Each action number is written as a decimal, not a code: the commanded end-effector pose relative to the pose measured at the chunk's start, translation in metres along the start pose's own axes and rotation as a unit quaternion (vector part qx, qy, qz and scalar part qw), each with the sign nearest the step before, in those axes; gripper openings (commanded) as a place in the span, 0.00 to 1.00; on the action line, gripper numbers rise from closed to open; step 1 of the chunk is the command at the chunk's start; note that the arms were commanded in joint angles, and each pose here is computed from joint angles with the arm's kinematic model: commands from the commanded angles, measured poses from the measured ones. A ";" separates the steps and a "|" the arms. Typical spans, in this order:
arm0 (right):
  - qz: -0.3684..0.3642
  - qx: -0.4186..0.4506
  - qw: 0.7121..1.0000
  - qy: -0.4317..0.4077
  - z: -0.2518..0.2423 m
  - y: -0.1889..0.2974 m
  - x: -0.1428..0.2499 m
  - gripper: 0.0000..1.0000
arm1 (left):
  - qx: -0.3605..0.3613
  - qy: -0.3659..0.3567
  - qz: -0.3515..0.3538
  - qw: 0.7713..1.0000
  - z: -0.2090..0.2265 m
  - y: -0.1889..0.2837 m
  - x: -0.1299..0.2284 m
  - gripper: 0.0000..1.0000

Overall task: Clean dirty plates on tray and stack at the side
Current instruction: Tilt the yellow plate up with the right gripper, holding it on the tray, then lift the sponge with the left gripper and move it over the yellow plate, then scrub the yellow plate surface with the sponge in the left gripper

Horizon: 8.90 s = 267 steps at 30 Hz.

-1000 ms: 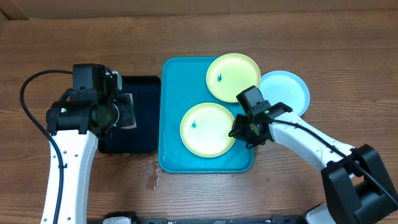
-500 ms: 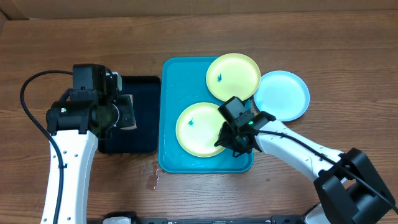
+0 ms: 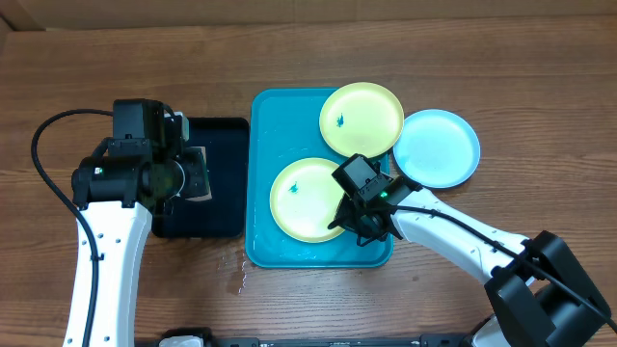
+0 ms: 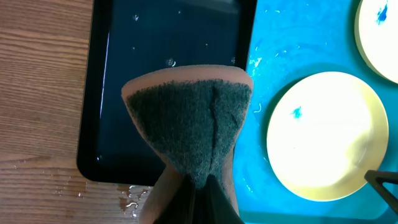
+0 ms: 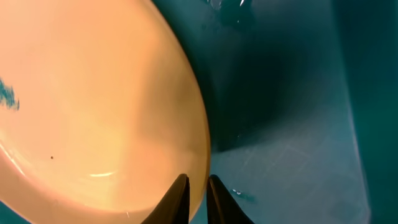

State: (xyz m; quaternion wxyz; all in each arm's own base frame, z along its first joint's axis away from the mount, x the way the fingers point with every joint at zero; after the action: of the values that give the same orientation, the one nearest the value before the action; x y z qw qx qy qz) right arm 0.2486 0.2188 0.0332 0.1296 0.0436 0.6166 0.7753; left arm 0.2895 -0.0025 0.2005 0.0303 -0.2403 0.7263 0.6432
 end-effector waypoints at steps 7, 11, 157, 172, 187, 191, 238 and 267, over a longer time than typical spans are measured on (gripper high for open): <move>-0.093 0.014 0.996 -0.004 0.001 0.001 -0.033 0.04 | 0.008 -0.010 -0.004 1.000 -0.003 0.001 -0.001 0.04; -0.118 0.009 0.993 0.013 0.006 0.003 -0.043 0.04 | 0.007 -0.009 -0.003 1.000 -0.003 0.001 -0.001 0.04; -0.076 -0.040 0.996 0.037 0.024 -0.021 -0.038 0.28 | 0.070 -0.147 0.075 0.984 -0.136 -0.120 0.022 0.04; -0.080 -0.043 0.995 0.039 0.026 -0.021 -0.040 0.07 | 0.044 -0.148 0.135 0.979 -0.123 -0.142 0.045 0.04; -0.080 -0.042 0.995 0.039 0.025 -0.021 -0.040 0.11 | 0.014 -0.164 0.142 0.976 -0.114 -0.166 0.047 0.04; -0.079 -0.041 0.995 0.039 0.025 -0.021 -0.039 0.11 | -0.003 -0.165 0.155 0.974 -0.108 -0.178 0.052 0.04; -0.068 -0.048 0.995 0.048 0.027 -0.021 -0.036 0.06 | 0.064 -0.148 0.166 0.973 -0.122 -0.143 0.043 0.04; -0.099 -0.043 0.993 0.049 0.025 -0.002 -0.043 0.13 | 0.040 -0.156 0.160 0.974 -0.116 -0.145 0.042 0.04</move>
State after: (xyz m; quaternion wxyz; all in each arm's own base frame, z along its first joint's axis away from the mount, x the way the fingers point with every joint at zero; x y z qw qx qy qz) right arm 0.2908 0.2325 0.0310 0.1644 -0.0501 0.5943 0.7856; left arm 0.3404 -0.1342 0.0761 0.0554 -0.0172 0.7704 0.6349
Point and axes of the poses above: each gripper's point midway between its finger pads, its own y axis back along the fingers, its own z axis along the line the jaws close on, x = y × z, the point moved 1 cm from there along y, back along the fingers, and after that the axes turned 8 degrees about y, right-handed, at the moved point
